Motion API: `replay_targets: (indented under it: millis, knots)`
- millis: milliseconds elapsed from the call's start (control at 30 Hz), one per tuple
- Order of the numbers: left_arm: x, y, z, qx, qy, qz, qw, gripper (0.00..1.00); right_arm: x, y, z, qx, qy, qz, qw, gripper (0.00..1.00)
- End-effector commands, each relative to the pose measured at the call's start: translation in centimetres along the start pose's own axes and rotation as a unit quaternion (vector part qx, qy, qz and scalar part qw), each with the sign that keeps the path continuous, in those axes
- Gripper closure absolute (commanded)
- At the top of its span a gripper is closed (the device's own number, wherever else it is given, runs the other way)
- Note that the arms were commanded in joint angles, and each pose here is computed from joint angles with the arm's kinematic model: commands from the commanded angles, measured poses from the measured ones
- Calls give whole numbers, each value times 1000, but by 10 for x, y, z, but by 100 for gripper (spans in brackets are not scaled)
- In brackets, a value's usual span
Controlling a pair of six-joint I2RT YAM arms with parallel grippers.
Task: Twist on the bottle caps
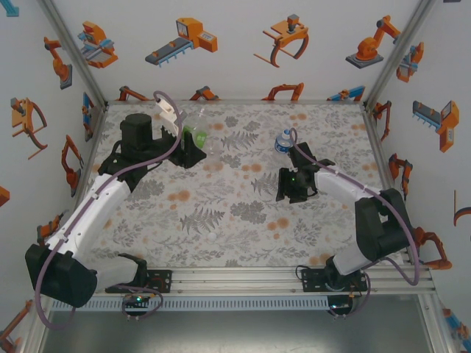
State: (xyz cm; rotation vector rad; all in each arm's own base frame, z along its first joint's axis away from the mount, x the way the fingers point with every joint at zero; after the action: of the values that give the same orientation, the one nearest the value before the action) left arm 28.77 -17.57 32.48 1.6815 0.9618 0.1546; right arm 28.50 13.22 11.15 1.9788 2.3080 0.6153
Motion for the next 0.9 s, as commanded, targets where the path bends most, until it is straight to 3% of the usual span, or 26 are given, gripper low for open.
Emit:
replay_targets:
  millis: [0,867]
  knots:
    - [-8,8,-7,-19,-20,7,1000,100,0,1,4,3,3,-4,1000,51]
    - [-8,7,-6,-17,-30,2,999,100,-4,-3,11,21,-7,-3,1000,52]
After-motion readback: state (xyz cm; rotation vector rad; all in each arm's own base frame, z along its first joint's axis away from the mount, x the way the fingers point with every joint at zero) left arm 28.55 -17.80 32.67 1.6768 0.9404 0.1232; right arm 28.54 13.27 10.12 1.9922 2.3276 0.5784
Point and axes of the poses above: each hand's point on the last joint's axis, 136 mm out from that joint toward the fingers, its own z axis out along the fingers, its own x axis along the line the jaws close on, y = z × x, the point moved 6 cm from there along -z, back along the fingers, and after that the axes turned 10 degrees about -z, right-handed, at the moved point
